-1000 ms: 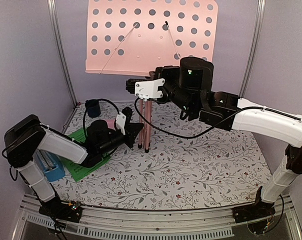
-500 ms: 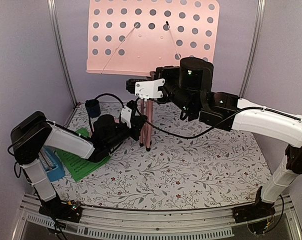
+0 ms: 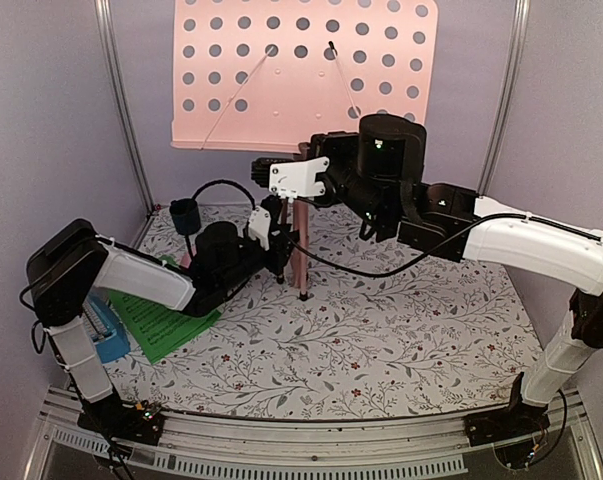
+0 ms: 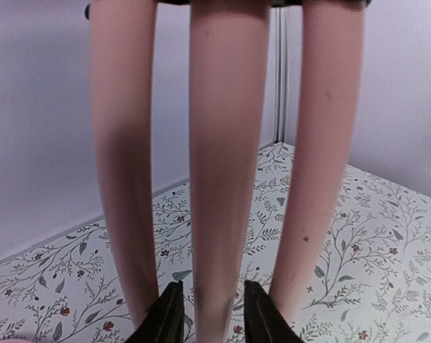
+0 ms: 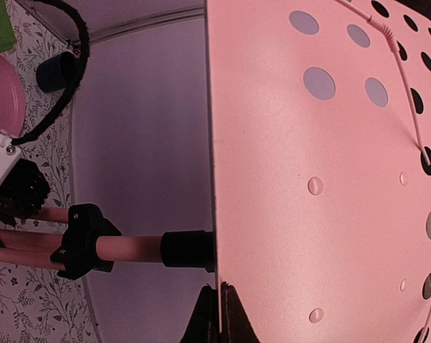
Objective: Set up the instrument practice props
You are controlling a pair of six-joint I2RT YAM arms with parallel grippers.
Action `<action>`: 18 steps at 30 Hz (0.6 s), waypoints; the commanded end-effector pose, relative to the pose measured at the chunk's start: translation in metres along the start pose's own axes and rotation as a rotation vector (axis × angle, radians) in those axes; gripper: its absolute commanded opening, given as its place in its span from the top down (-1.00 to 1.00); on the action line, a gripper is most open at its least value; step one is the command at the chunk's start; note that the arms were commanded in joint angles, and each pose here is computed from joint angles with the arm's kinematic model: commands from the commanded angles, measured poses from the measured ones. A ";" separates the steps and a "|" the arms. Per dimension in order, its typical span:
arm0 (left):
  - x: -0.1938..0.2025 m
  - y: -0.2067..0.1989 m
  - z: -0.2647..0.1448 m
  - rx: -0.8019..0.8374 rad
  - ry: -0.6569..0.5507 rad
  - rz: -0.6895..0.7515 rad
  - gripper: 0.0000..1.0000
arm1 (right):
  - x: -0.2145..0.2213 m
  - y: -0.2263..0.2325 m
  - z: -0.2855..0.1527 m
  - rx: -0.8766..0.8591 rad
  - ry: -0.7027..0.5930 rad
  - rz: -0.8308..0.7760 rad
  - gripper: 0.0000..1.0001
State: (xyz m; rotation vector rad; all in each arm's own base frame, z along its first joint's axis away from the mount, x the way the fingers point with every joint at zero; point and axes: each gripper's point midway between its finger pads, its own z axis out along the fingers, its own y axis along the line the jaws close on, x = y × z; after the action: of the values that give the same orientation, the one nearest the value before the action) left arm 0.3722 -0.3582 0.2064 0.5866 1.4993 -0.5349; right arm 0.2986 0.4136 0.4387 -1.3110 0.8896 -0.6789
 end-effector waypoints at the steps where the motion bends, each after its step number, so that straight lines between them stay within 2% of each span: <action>1: -0.002 -0.008 0.010 0.019 0.008 0.012 0.29 | -0.009 -0.138 -0.043 0.348 -0.126 0.283 1.00; 7: -0.006 -0.014 0.013 0.052 0.008 0.018 -0.15 | -0.010 -0.140 -0.044 0.344 -0.141 0.291 1.00; 14: -0.009 -0.024 0.019 0.112 0.035 0.019 -0.46 | -0.010 -0.143 -0.046 0.336 -0.143 0.301 1.00; 18: -0.003 -0.033 0.026 0.158 0.121 0.021 -0.61 | -0.004 -0.149 -0.049 0.331 -0.154 0.313 1.00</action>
State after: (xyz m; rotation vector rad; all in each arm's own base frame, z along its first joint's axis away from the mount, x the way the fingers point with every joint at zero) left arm 0.3811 -0.3753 0.2015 0.6653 1.5714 -0.5343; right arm 0.3010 0.4080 0.4418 -1.3378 0.9077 -0.6967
